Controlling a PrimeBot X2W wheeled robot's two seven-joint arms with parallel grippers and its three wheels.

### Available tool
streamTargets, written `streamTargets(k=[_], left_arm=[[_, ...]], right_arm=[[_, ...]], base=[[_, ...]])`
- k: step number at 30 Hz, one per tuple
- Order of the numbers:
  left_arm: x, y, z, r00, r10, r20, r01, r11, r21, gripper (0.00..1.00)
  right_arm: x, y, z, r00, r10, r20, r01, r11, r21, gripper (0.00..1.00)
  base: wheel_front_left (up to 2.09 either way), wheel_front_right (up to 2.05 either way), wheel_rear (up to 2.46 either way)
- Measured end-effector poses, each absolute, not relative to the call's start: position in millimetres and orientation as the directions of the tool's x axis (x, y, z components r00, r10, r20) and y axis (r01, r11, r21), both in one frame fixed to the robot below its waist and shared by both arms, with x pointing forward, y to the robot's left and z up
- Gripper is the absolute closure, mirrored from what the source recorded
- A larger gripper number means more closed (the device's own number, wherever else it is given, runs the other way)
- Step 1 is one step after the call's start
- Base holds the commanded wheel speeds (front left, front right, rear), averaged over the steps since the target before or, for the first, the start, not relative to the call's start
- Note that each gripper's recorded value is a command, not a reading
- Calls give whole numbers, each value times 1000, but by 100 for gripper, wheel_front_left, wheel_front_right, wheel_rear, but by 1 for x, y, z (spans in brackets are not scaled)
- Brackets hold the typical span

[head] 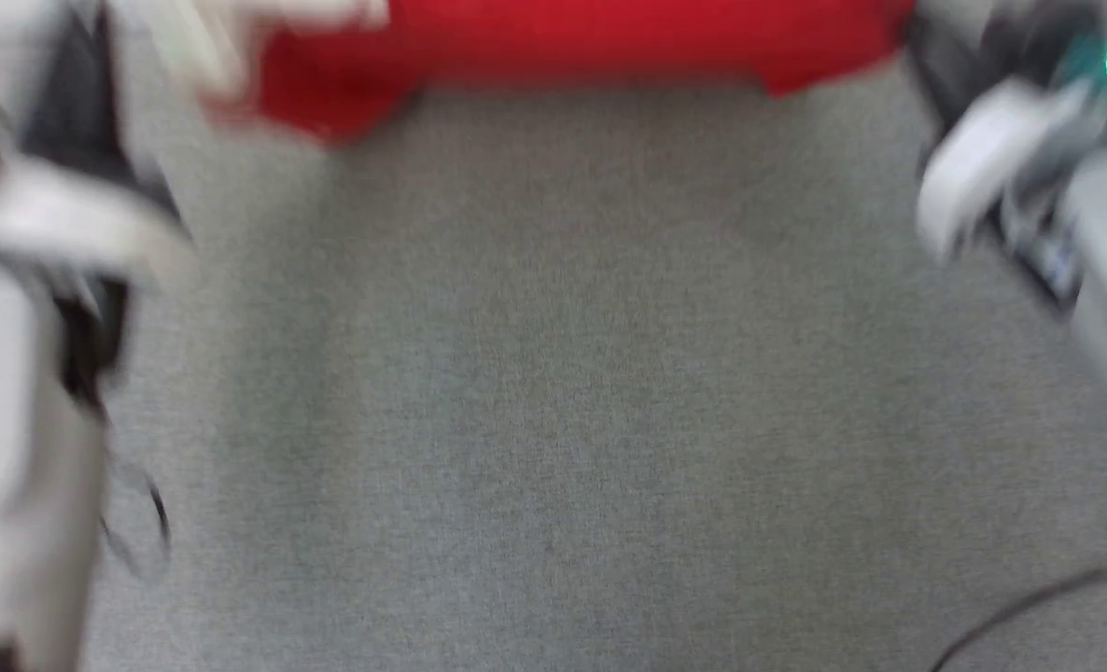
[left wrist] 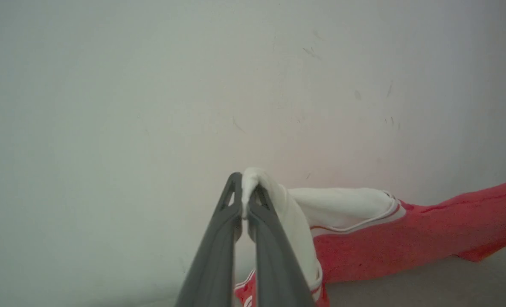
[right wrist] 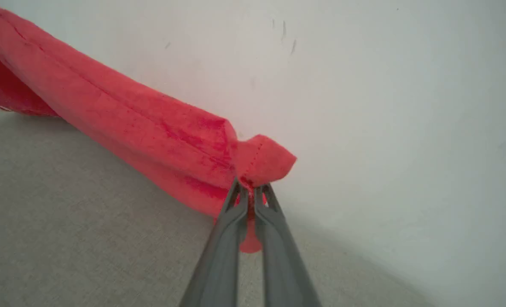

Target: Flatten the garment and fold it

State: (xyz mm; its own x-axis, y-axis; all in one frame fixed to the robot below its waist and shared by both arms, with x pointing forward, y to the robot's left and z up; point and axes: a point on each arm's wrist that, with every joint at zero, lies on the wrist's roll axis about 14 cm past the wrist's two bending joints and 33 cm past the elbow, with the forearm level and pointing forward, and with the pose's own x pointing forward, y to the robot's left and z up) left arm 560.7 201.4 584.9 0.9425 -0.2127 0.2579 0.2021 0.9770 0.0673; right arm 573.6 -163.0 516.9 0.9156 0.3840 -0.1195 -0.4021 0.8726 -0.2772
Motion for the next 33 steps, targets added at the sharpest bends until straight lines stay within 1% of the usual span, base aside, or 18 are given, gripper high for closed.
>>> streamTargets(k=[5,8,17,26,33], left_arm=[[491,192,519,967,-240,85,238,971,34,100],[450,188,490,969,-246,-4,246,969,6,100],[341,185,444,952,-236,-195,235,972,-28,100],[257,187,426,927,-204,-315,190,979,-74,100],[220,182,409,898,-196,-393,158,979,-127,100]], right_arm=[[512,-163,473,874,419,-246,-475,845,-245,100],[483,-168,462,860,425,-282,-490,843,-222,100],[405,-185,447,833,421,-358,-506,842,-188,100],[325,-202,418,801,400,-444,-494,862,-114,100],[289,-203,406,780,400,-481,-492,867,-78,100]], base=[[0,0,0],[0,0,0],[0,0,0],[0,0,0],[0,0,0]])
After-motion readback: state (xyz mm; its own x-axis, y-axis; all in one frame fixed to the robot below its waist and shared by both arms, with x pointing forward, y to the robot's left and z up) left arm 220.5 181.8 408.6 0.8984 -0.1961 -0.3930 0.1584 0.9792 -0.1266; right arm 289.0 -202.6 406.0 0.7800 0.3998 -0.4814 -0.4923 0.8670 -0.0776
